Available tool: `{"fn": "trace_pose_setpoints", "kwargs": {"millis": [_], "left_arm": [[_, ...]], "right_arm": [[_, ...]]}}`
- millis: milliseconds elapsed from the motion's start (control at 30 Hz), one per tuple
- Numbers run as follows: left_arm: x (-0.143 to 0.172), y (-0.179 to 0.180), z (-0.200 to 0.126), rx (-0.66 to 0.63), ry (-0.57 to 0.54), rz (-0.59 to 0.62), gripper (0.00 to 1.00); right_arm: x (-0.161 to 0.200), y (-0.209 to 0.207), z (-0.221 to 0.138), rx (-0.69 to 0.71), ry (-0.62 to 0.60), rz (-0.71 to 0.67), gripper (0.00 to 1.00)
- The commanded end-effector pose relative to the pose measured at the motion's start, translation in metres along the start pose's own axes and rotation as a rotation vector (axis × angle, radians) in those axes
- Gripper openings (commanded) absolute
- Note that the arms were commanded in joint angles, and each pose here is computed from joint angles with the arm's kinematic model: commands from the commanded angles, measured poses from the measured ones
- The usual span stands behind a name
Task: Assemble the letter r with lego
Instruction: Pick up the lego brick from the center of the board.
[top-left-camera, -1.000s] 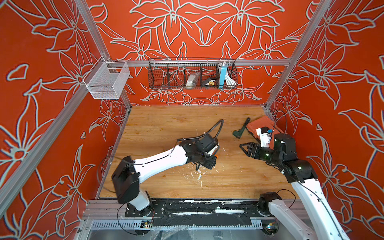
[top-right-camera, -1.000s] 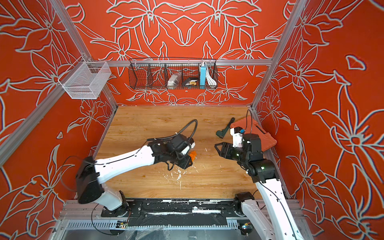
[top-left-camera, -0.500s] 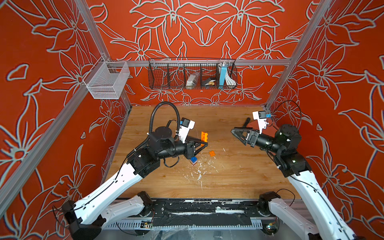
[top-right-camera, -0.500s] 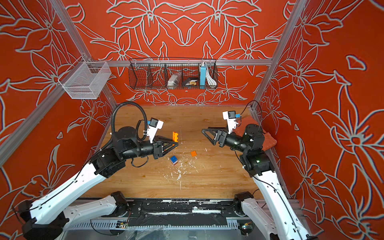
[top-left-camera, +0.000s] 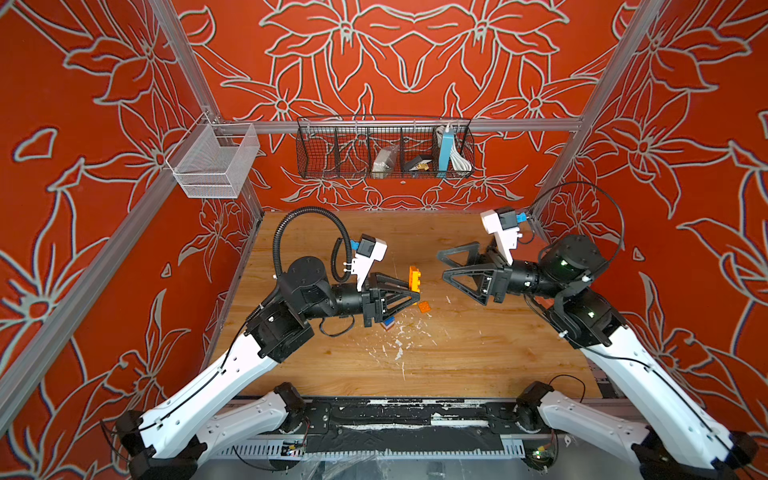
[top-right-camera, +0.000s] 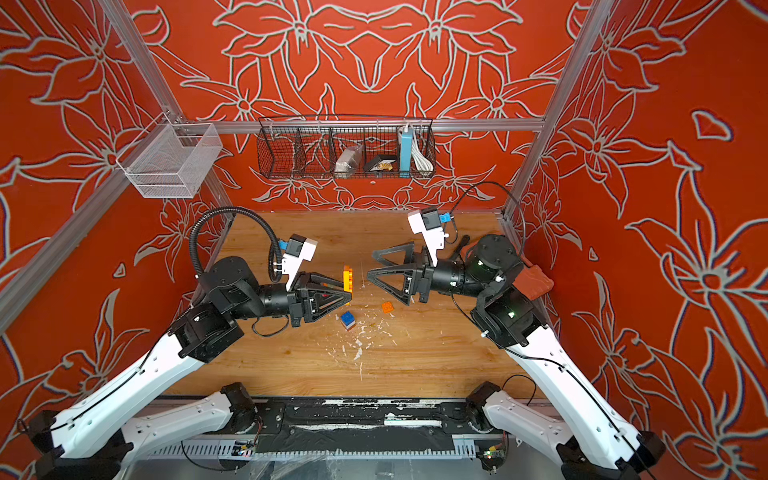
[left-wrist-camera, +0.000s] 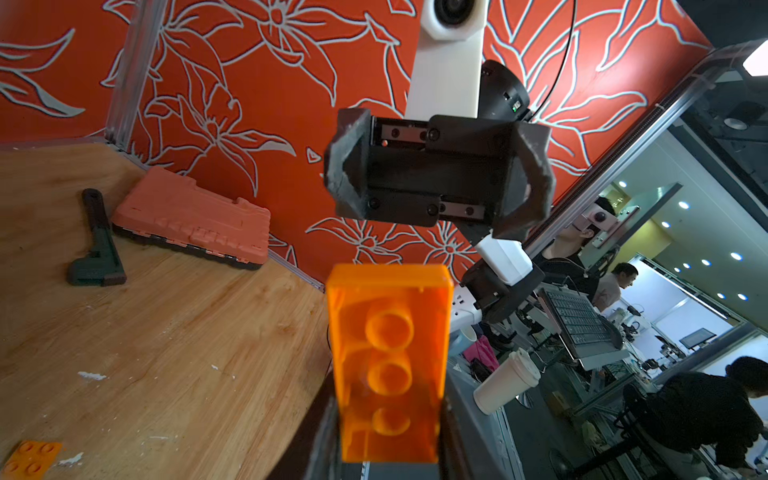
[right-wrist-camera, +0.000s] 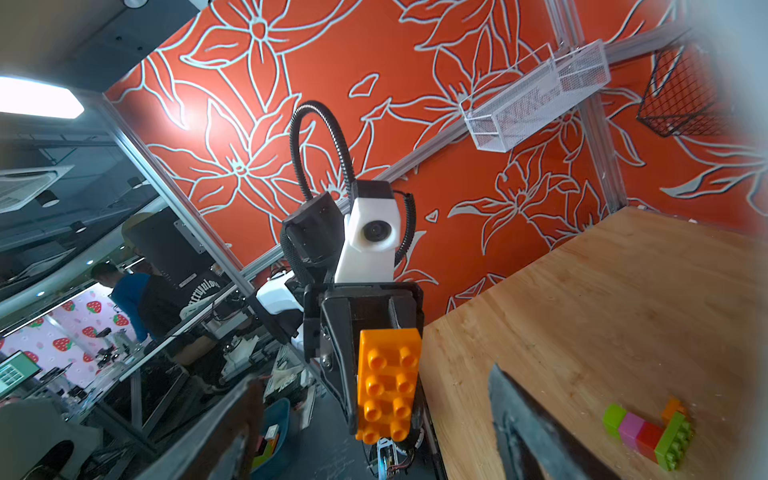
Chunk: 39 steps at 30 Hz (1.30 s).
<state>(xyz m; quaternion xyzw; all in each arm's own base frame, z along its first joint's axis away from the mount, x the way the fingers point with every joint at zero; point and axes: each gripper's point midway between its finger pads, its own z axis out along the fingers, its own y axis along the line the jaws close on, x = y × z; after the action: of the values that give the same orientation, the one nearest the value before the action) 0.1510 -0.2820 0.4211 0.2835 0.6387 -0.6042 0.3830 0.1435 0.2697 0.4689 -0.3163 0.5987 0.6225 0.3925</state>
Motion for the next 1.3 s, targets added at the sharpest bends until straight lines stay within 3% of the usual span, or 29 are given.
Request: {"fn": "trace_pose_setpoints", "kwargs": {"millis": [0,767,1267], "left_arm": [[-0.016,-0.029,-0.006,0.091,-0.027,0.073,0.0],[-0.012,-0.032,-0.008,0.113,-0.019,0.066,0.0],[-0.012,-0.033,-0.008,0.116,-0.018,0.066,0.0]], "right_arm": [[0.003,0.008,0.006,-0.026,0.026,-0.032,0.87],[0.006,0.028,0.03,-0.114,0.027,-0.007,0.73],[0.007,0.027,0.034,-0.118,0.021,0.015,0.52]]}}
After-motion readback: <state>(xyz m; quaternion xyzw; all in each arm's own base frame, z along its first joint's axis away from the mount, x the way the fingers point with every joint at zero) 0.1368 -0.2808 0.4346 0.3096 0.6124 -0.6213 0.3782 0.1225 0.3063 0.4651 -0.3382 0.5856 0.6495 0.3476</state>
